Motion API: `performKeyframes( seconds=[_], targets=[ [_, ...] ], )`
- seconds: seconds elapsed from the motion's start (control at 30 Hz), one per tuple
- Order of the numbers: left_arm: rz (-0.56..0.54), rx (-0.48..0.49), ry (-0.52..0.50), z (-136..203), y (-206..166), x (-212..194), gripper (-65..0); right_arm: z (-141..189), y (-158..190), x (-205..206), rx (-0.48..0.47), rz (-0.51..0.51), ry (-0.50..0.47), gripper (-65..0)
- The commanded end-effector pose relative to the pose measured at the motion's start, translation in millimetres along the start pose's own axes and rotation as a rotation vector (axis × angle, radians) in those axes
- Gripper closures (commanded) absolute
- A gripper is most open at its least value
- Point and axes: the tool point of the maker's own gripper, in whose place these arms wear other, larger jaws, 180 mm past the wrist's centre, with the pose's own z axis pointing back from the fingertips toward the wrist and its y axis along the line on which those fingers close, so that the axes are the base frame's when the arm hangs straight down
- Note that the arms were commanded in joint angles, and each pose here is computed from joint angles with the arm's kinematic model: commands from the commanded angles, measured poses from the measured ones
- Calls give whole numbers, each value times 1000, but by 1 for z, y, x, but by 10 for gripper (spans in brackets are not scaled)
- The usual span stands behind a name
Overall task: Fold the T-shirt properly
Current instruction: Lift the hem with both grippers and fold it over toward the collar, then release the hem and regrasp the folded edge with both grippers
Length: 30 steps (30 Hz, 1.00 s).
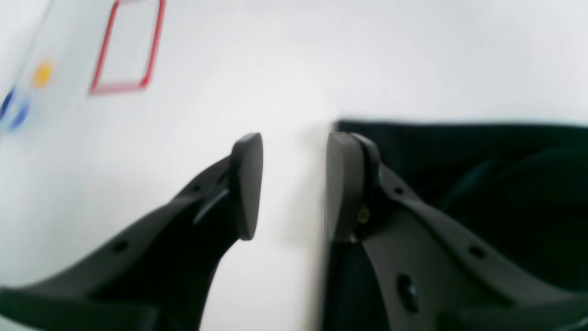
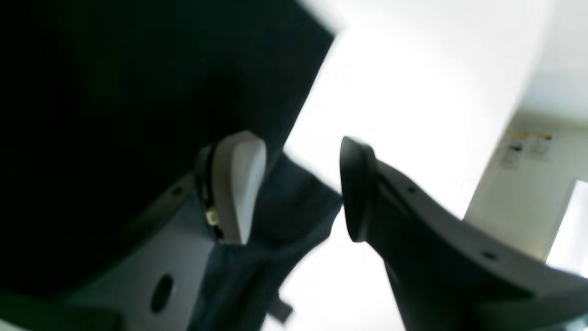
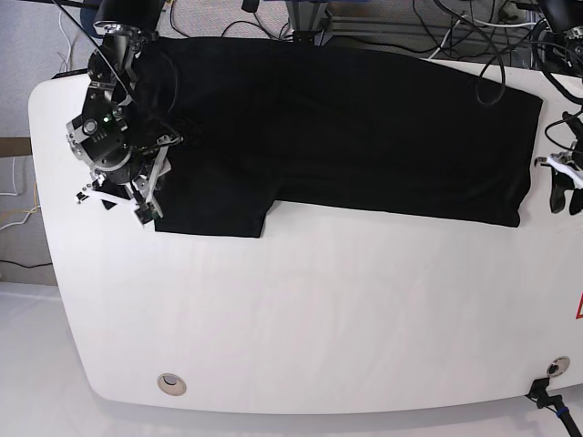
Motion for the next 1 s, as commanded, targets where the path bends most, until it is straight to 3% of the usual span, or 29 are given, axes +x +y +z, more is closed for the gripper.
performKeyframes(
  seconds=[0.0,0.07,0.1,0.17,0.2,0.43,0.6,0.73,0.97],
  targets=[
    [-39,-59,-59,-1,-25,21,-175,5,0,25,-5,-32,-113,-295],
    [-58,-125,-69,-5,-55,24,-114,4,12,36,21,-64,-171,-277],
    [-59,-154,-69,-7,-69,22,-80,3,19,40,37,-84,-187,-235],
    [-54,-189,-45,-4,-86,10,0,0,40,31,81,-120,-170,-73],
    [-51,-204,-31,-4,-92,4,0,0,50,27,102,-136,-160,0],
    [-148,-212,115,2,-108,-46,0,2,106,-32,215,-190,-25,0],
    [-137,-195,193,2,-107,-77,0,6,123,-54,251,-205,-12,0],
    [-107,-192,273,-1,-102,-107,0,-6,126,-77,279,-202,54,0],
    [-50,-191,322,-20,-98,-125,0,-46,109,-80,298,-220,37,0]
  ],
)
